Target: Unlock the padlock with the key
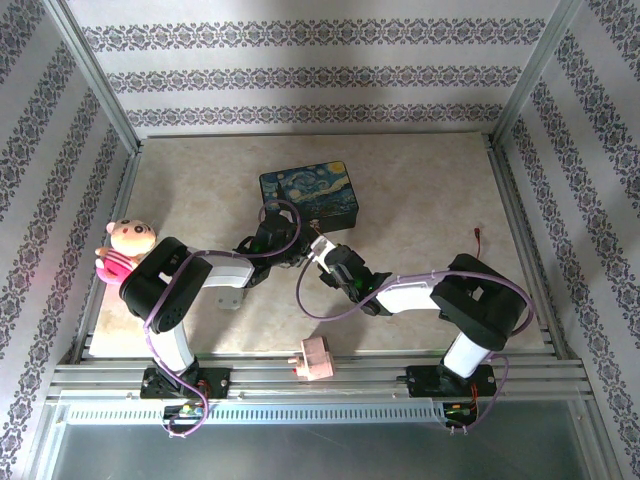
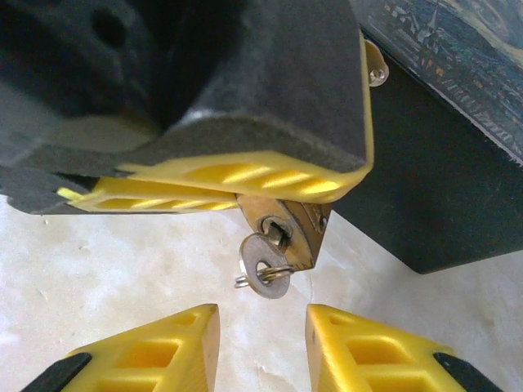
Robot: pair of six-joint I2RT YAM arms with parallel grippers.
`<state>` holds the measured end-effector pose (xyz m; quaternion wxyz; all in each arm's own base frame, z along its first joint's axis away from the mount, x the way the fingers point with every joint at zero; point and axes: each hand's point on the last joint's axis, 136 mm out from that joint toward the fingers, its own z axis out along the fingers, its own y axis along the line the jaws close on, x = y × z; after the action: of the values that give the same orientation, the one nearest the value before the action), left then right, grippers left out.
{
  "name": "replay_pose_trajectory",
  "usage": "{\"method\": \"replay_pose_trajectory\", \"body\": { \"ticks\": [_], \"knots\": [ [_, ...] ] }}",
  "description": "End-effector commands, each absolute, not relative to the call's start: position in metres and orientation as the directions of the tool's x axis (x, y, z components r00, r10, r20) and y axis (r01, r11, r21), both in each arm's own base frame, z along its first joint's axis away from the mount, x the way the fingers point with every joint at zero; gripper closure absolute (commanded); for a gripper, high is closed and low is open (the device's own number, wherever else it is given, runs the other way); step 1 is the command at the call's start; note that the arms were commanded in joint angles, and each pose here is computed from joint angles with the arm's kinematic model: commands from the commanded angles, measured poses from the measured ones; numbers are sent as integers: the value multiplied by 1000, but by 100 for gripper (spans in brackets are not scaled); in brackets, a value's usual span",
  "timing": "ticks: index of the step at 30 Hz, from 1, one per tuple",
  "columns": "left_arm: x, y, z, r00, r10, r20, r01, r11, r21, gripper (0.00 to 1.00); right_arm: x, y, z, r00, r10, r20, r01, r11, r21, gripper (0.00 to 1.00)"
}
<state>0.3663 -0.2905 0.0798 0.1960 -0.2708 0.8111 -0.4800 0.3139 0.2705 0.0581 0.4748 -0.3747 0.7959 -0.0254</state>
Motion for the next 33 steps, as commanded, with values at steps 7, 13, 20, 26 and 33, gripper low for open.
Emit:
{"method": "replay_pose_trajectory", "body": {
  "ticks": [7, 13, 20, 26, 33],
  "knots": [
    [352, -294, 57, -812, -584, -6, -305, 434, -848, 95, 330, 291, 90, -199, -570, -797, -544, 741, -394, 67],
    [352, -295, 58, -813, -583, -5, -302, 428, -852, 95, 328, 293, 100, -155, -537, -829, -545, 746, -381, 67],
    [353, -296, 61, -813, -582, -4, -298, 422, -856, 95, 323, 290, 107, -96, -469, -878, -554, 758, -345, 70],
    [354, -298, 64, -816, -579, -4, -293, 418, -860, 95, 330, 287, 104, -101, -479, -872, -541, 762, -356, 70],
    [354, -297, 66, -814, -580, -9, -289, 419, -861, 95, 332, 283, 95, -121, -493, -861, -536, 763, -361, 71]
  ]
}}
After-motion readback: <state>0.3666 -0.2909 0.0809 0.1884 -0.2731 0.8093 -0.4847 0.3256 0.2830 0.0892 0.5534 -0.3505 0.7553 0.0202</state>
